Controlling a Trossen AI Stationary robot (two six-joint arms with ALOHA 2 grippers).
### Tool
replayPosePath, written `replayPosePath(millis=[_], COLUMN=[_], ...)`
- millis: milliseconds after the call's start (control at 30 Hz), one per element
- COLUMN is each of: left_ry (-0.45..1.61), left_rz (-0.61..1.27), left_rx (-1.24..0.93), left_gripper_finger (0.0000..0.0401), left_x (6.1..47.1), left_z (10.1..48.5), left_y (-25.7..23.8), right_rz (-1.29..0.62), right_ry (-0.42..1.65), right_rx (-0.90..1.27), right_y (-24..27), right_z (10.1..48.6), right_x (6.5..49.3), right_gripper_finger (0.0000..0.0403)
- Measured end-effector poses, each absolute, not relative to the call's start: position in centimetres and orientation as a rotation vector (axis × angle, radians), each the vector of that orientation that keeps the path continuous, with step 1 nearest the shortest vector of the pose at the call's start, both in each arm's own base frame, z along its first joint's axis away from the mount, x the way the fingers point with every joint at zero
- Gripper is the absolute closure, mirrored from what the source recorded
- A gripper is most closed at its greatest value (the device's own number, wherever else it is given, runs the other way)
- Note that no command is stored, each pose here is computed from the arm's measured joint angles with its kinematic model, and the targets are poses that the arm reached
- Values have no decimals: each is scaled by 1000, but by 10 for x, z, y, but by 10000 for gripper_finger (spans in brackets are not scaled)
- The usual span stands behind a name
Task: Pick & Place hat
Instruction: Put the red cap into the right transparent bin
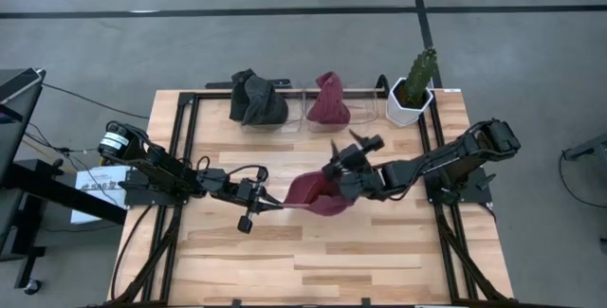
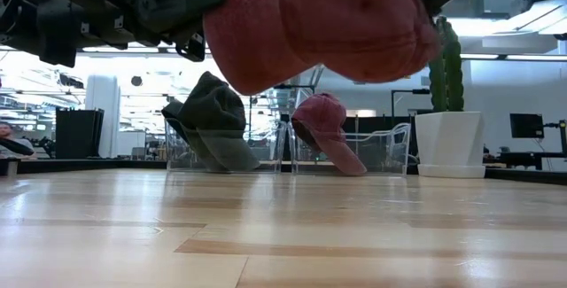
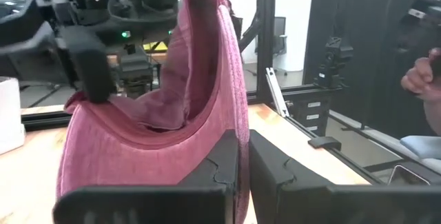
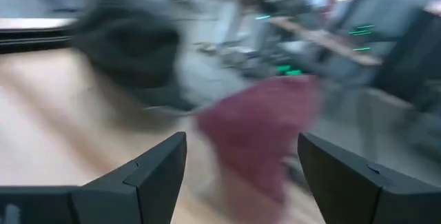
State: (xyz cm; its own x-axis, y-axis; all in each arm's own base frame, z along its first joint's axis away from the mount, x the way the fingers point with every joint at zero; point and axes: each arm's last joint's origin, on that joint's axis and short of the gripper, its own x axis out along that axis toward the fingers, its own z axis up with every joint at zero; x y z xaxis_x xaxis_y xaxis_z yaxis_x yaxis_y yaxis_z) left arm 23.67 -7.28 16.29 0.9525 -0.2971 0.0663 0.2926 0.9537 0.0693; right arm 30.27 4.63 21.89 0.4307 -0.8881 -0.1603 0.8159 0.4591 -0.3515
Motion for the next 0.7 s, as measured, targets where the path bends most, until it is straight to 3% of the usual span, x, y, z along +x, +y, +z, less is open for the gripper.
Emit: replayPosePath(millis=[133,267,700], left_ry=[-68,-58,-34], left_rz=[-315,-316,-316], left_rx=[61,62,32], left_gripper_finger=[387,387,387], left_x=[237,237,236], left_z=[162,161,159], left_y=[-74,-74,-74], right_rz=[-1188,-1157,-660], right_ry=[316,355,617], right_rx=[-285,-312,-227], right_y=[48,51,95], right_z=[218,221,210], right_x=[289,277,264], right_gripper_finger=[132,132,132])
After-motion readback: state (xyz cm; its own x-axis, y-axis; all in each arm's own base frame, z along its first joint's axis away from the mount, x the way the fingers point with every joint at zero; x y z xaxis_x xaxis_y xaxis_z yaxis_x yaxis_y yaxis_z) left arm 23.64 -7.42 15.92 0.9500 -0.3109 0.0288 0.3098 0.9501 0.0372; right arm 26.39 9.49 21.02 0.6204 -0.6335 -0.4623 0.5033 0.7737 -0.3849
